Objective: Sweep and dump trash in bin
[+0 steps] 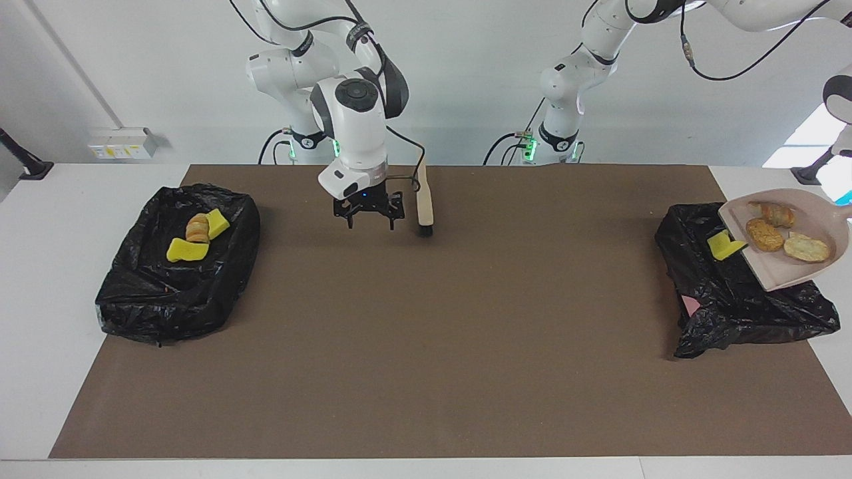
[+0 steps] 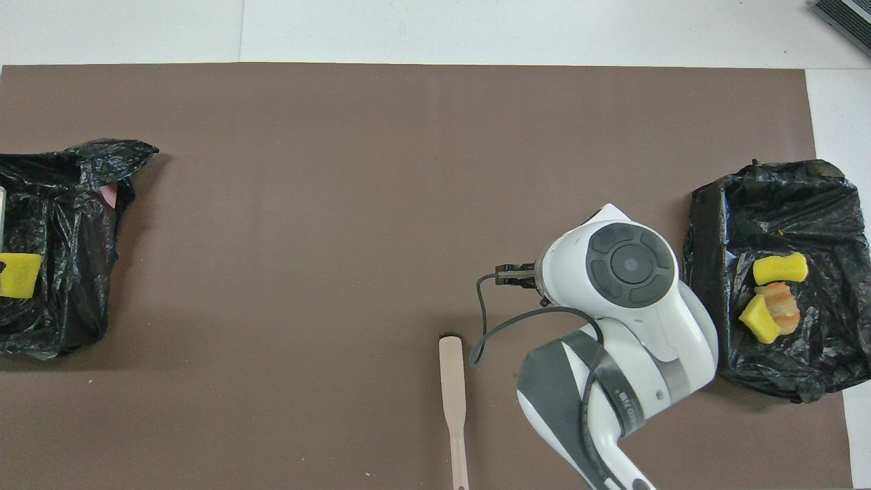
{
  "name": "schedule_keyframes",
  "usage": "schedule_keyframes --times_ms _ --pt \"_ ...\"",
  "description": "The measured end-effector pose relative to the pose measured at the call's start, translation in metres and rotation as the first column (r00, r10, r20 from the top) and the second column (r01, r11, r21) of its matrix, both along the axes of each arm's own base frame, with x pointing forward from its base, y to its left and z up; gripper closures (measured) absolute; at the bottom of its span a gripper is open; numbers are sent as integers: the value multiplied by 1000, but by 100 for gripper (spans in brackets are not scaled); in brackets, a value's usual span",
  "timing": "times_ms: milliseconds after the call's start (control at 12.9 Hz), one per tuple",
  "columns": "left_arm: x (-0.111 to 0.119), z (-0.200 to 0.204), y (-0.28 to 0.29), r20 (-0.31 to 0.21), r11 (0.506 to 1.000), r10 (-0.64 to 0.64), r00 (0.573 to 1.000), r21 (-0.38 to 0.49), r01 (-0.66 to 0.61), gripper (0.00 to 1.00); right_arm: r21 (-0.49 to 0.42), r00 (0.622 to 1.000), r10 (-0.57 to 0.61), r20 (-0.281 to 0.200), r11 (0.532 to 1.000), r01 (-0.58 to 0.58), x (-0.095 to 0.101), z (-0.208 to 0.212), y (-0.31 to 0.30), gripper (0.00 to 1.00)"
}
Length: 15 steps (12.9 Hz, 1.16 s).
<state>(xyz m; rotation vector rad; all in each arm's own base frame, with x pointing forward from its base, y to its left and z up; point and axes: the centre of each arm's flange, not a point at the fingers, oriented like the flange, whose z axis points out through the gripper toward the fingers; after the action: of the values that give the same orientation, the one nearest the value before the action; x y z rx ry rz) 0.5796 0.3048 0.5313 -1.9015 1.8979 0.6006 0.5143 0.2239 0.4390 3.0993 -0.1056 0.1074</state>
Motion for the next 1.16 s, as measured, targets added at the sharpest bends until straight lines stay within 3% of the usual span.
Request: schedule_keyframes --times_ms 233,621,932,1165 --pt "12 -2 -50 -2 983 -11 1000 181 12 69 -4 996 -91 24 996 91 20 49 -51 0" --pt "9 26 -85 -37 914 -49 998 401 60 69 3 987 -140 73 990 140 15 124 -75 0" --pt "-2 57 -93 32 920 -40 999 392 25 69 4 984 -159 85 987 159 24 163 -120 0" --pt "-8 54 -105 133 977 78 988 185 -102 69 -17 989 -139 41 990 140 18 200 -166 0"
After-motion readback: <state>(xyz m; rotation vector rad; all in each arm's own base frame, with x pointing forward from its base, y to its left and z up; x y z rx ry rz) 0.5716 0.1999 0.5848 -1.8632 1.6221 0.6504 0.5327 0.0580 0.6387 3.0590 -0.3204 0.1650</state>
